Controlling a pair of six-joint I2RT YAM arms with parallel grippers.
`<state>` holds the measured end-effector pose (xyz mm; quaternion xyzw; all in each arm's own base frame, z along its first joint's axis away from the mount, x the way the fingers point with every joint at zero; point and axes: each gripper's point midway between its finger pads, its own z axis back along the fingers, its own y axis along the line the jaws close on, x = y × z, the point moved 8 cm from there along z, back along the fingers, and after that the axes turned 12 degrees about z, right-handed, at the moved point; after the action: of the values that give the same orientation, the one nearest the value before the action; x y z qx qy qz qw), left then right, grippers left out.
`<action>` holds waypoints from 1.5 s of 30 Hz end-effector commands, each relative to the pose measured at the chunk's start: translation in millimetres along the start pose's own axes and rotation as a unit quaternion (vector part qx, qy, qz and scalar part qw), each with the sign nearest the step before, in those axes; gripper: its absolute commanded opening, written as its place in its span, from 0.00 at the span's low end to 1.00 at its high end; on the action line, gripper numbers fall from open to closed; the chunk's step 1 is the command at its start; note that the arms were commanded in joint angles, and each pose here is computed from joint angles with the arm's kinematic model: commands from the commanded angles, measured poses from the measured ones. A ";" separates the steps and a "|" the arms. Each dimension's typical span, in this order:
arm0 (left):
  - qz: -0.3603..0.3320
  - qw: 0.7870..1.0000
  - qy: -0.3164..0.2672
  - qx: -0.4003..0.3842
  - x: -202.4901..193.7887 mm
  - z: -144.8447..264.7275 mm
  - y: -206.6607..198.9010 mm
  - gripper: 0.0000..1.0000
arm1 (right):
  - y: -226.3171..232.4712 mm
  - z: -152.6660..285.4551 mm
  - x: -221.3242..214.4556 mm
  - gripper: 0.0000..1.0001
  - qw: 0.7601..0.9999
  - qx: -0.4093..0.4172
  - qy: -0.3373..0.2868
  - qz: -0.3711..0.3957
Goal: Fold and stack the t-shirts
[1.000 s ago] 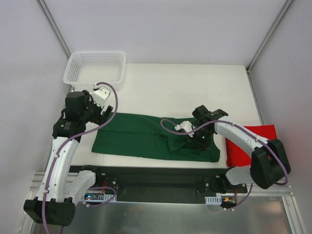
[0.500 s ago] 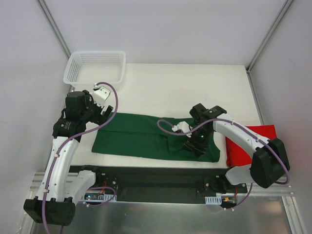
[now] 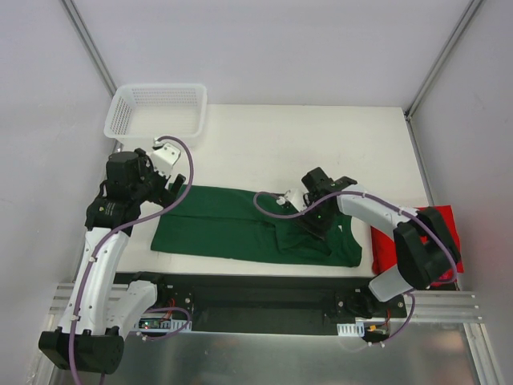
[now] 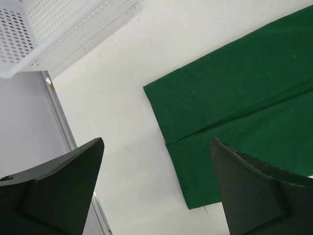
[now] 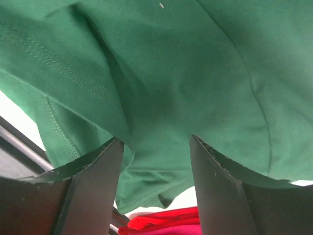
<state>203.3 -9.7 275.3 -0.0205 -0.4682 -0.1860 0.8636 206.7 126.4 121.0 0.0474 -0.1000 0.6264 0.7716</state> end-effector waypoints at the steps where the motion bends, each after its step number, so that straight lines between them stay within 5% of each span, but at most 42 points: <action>1: -0.002 1.000 -0.008 0.001 -3.6 3.4 0.0 0.90 | 1.4 -1.9 -0.3 0.57 1.000 -0.009 0.014 0.002; 9: 0.000 1.000 -0.002 -0.003 -3.1 -0.2 0.2 0.90 | 22.9 15.4 0.1 0.45 0.999 0.037 0.016 0.028; 16: 0.001 1.000 -0.005 -0.005 0.0 0.1 0.4 0.90 | 44.4 21.0 -6.3 0.13 0.993 0.107 0.033 0.045; 24: -0.001 1.000 -0.003 -0.001 -0.5 0.3 1.2 0.90 | 61.4 21.8 -7.9 0.11 0.976 0.197 0.051 0.071; 29: -0.002 1.000 -0.004 0.002 0.4 0.9 1.9 0.90 | 71.7 19.0 -10.9 0.28 0.958 0.264 0.067 0.085; 30: -0.002 1.000 -0.004 0.001 0.8 0.8 1.8 0.90 | 73.0 19.0 -11.2 0.42 0.954 0.275 0.064 0.095; 31: -0.002 1.000 -0.003 0.001 0.2 0.2 2.0 0.90 | 75.1 19.7 -11.5 0.89 0.951 0.290 0.064 0.092; 32: -0.002 1.000 -0.004 0.002 0.8 0.8 2.0 0.90 | 75.5 20.6 -10.3 0.96 0.950 0.291 0.059 0.094; 36: -0.003 1.000 -0.003 0.000 0.7 0.1 1.9 0.90 | 65.6 25.8 -5.3 0.96 0.972 0.211 0.028 0.098; 39: -0.003 1.000 0.000 -0.001 0.4 -2.6 2.3 0.90 | 35.4 31.8 -0.9 0.96 0.997 0.045 0.006 0.067; 43: 0.002 1.000 0.014 -0.006 1.8 -10.2 3.7 0.90 | -11.2 47.3 3.9 0.96 0.991 -0.128 -0.025 -0.004; 45: 0.006 0.999 0.031 -0.006 3.7 -19.4 6.6 0.91 | -25.3 45.3 5.1 0.96 0.988 -0.149 -0.023 -0.028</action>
<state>208.7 -10.0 263.7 -0.0229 -0.4461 -0.1876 0.8748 185.8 119.9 157.4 0.0395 -0.1223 0.6548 0.7448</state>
